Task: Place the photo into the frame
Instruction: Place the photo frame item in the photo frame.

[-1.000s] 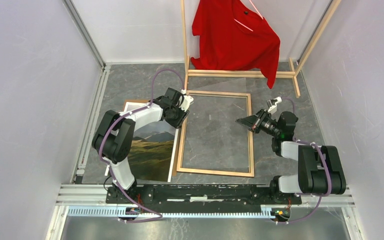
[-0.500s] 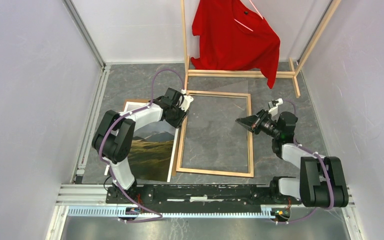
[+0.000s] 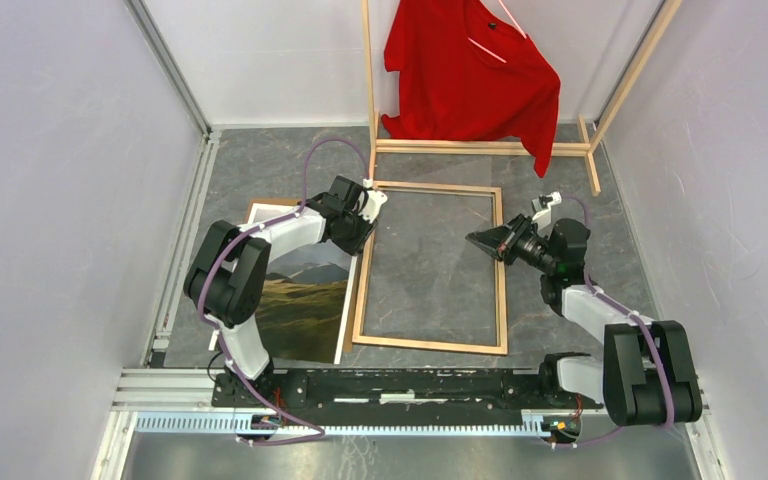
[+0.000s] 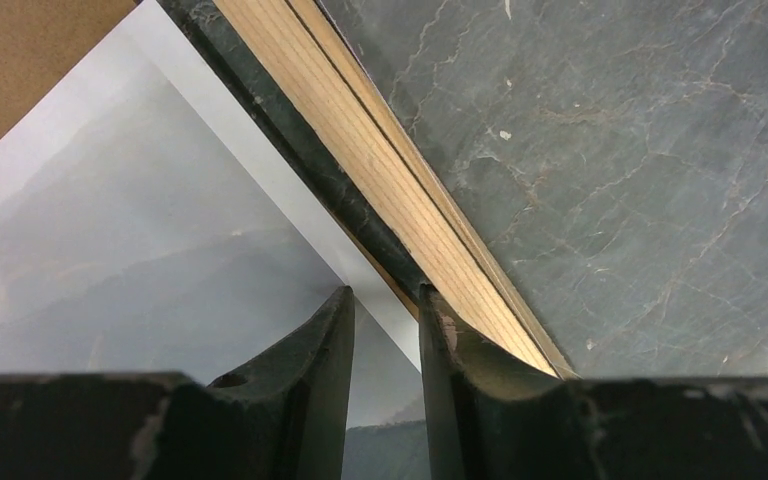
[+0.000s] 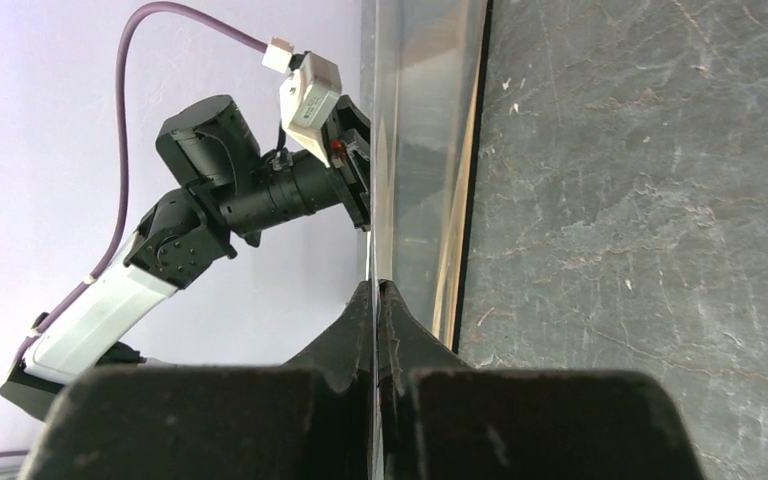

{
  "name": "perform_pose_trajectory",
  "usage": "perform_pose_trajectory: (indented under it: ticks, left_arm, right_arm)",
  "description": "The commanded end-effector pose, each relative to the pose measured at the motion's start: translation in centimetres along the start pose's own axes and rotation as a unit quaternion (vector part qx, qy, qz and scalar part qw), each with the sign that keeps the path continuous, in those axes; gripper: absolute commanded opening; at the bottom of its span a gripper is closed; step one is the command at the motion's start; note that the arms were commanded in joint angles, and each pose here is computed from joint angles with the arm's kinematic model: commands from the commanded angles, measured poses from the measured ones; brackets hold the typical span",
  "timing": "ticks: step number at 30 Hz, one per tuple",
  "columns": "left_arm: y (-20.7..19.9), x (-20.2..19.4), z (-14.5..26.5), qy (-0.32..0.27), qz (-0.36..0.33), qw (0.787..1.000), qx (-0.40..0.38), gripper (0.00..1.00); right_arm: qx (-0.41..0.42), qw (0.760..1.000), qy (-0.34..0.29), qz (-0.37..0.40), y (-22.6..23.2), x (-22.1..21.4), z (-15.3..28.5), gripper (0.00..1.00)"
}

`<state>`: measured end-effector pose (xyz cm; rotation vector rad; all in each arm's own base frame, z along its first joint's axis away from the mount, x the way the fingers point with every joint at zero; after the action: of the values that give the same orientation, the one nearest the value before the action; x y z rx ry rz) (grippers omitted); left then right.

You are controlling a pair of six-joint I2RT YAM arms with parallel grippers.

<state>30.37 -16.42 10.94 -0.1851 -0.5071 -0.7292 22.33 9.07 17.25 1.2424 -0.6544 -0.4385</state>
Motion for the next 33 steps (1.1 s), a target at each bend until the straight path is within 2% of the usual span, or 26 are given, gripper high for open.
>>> perform_pose_trajectory:
  ticks: [1, 17, 33]
  left_arm:
    - [-0.6, -0.3, 0.1, -0.007, -0.020, 0.999, -0.024, 0.37]
    - [-0.6, -0.5, 0.2, -0.007, -0.021, 0.999, -0.022, 0.34]
    - [-0.6, -0.6, 0.3, -0.004, -0.023, 0.999, -0.023, 0.32]
  right_arm:
    - [0.033, 0.999, 0.001, 0.033, 2.2, 0.7, -0.8, 0.00]
    - [0.007, 0.999, 0.015, 0.036, 1.0, 0.8, -1.5, 0.00]
    - [-0.062, 0.998, -0.028, 0.015, -1.1, 0.2, -0.2, 0.00]
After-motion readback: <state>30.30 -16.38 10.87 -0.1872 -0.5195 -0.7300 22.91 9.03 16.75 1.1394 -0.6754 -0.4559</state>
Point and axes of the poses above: each gripper's point midway between its finger pads, its own z axis back along the fingers, its own y axis along the line the jaws close on, x = y × z, the point moved 10 cm from there along z, back along the fingers, and after that the axes turned 1 degree about -z, right-handed, at the moved point
